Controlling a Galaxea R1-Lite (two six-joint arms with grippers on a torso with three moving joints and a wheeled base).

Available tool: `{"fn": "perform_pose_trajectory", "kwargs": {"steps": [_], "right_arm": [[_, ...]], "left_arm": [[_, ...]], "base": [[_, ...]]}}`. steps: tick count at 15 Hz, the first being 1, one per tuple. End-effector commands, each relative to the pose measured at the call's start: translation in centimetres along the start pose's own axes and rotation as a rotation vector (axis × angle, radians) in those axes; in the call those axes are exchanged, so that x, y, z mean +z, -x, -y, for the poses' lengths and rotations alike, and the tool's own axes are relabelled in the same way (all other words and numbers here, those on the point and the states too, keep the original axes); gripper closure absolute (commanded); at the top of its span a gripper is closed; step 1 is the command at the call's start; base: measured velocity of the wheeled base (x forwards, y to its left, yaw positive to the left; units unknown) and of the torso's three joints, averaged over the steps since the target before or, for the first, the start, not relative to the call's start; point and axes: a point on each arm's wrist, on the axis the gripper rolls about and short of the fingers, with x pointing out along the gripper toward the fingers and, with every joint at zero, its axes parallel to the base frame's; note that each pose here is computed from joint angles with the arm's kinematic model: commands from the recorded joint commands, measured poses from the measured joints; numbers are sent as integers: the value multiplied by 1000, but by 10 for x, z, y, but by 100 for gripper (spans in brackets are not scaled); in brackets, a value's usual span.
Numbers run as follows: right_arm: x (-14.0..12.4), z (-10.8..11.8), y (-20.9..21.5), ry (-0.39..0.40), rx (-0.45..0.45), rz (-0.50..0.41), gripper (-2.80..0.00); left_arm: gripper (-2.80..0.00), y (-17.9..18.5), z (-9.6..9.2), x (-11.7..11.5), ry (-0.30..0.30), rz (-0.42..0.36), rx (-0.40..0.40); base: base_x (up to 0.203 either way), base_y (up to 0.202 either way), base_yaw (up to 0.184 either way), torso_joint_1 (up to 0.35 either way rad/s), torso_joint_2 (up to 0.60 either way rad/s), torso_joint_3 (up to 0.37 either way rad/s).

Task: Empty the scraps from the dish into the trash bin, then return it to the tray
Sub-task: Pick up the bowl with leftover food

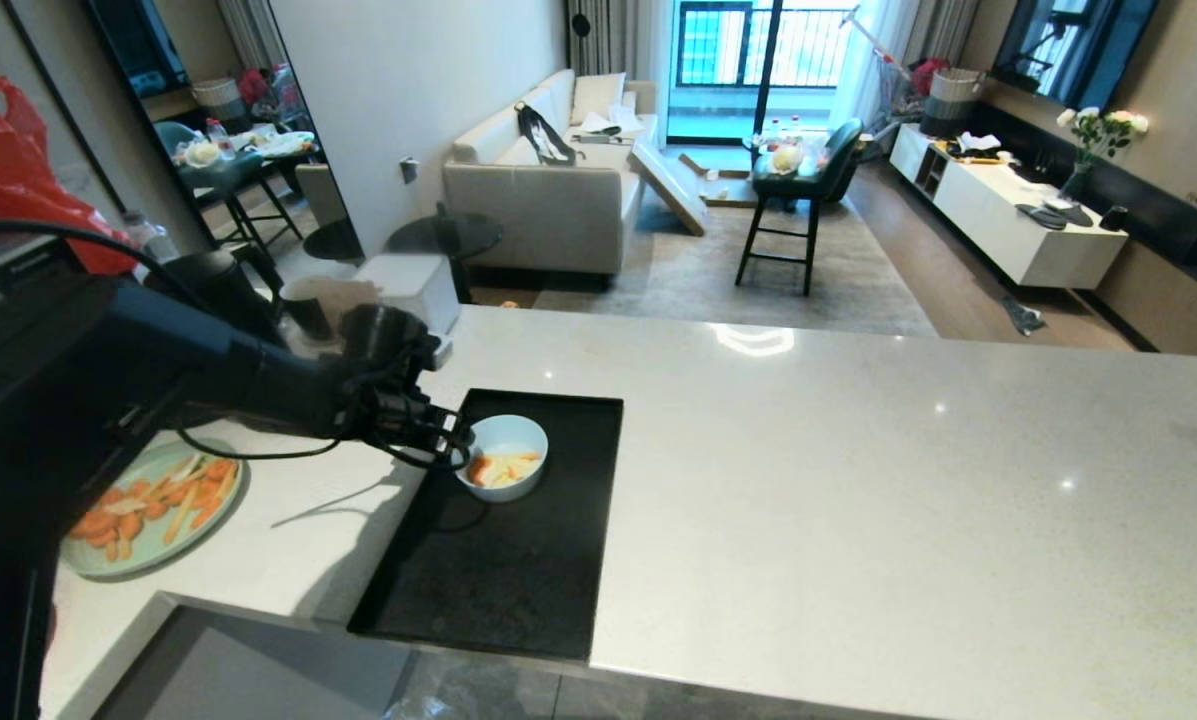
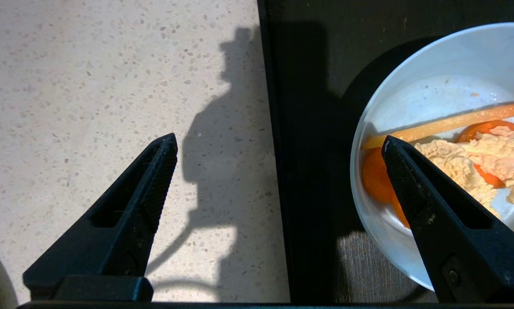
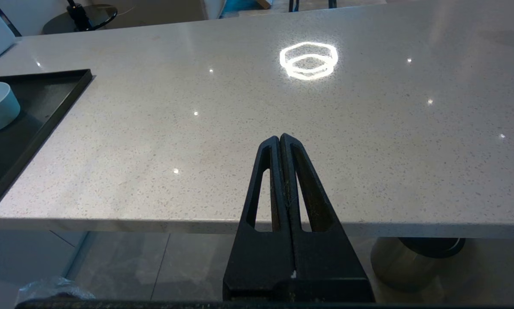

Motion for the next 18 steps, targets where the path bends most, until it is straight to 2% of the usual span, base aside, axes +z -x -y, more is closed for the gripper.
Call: {"fn": "perform_pose_trajectory", "kwargs": {"steps": [1, 8, 18], "right_arm": [[0, 0, 0, 0, -1, 1, 0], [0, 0, 0, 0, -1, 1, 0], [0, 0, 0, 1, -1, 1, 0]], "left_arm": [[-280, -6, -1, -4, -26, -16, 3], [-280, -13, -2, -8, -100, -37, 22], [-280, -11, 3, -9, -110, -52, 8]], "base": [[0, 0, 0, 0, 0, 0], [0, 0, 0, 0, 0, 0], [0, 0, 0, 0, 0, 0]]}}
